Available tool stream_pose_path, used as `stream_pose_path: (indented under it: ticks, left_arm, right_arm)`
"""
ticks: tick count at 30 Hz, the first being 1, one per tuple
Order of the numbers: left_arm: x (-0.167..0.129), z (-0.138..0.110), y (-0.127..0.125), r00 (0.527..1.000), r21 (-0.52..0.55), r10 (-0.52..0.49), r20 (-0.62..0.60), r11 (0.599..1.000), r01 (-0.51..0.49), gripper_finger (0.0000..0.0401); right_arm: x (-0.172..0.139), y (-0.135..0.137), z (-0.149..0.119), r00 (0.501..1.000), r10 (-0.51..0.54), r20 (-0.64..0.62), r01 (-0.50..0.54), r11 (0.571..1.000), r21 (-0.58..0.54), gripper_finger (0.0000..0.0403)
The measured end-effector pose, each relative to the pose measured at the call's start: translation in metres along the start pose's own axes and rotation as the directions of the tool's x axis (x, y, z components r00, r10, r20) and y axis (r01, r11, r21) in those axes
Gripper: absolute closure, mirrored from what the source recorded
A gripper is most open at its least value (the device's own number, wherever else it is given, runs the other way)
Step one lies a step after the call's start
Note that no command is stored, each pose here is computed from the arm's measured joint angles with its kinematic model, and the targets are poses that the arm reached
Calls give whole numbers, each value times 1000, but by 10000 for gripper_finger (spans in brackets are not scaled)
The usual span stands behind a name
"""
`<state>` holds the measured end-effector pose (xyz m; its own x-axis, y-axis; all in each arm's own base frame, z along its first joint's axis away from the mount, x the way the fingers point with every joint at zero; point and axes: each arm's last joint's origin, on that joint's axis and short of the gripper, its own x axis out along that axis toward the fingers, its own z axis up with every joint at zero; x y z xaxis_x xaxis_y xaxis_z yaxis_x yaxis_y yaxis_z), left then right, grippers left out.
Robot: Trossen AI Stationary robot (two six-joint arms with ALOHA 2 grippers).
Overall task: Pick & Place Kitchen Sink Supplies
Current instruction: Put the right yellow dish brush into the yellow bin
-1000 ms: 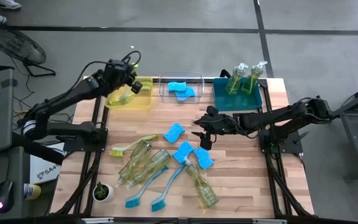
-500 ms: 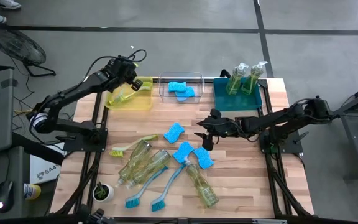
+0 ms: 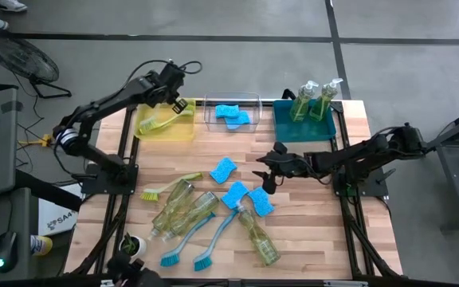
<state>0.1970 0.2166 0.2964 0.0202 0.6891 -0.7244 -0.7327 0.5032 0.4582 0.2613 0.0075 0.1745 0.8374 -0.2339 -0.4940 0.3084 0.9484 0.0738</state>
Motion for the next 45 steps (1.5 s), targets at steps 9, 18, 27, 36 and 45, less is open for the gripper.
stream_pose_path:
  ticks: [9, 18, 27, 36, 45]
  left_arm:
    - [33, 4, -18, 987, 76, -46, -153, 995, 59, 328]
    - [57, -2, -8, 967, 38, -120, -226, 990, 132, 322]
    - [67, -6, 9, 957, 23, -168, -235, 984, 179, 323]
    - [72, -7, 11, 955, 21, -178, -239, 982, 188, 323]
    - [94, -11, 0, 926, 49, -220, -308, 968, 246, 323]
  right_arm:
    - [-1, -3, -13, 1000, 1, -16, -1, 1000, 30, 176]
    - [-1, -3, -13, 1000, 3, -15, -2, 1000, 25, 176]
    - [-1, -3, -13, 1000, 2, -15, -2, 1000, 22, 176]
    - [-1, -3, -13, 1000, 1, -15, 0, 1000, 22, 176]
    - [-1, -4, -12, 1000, -2, -14, 2, 1000, 25, 176]
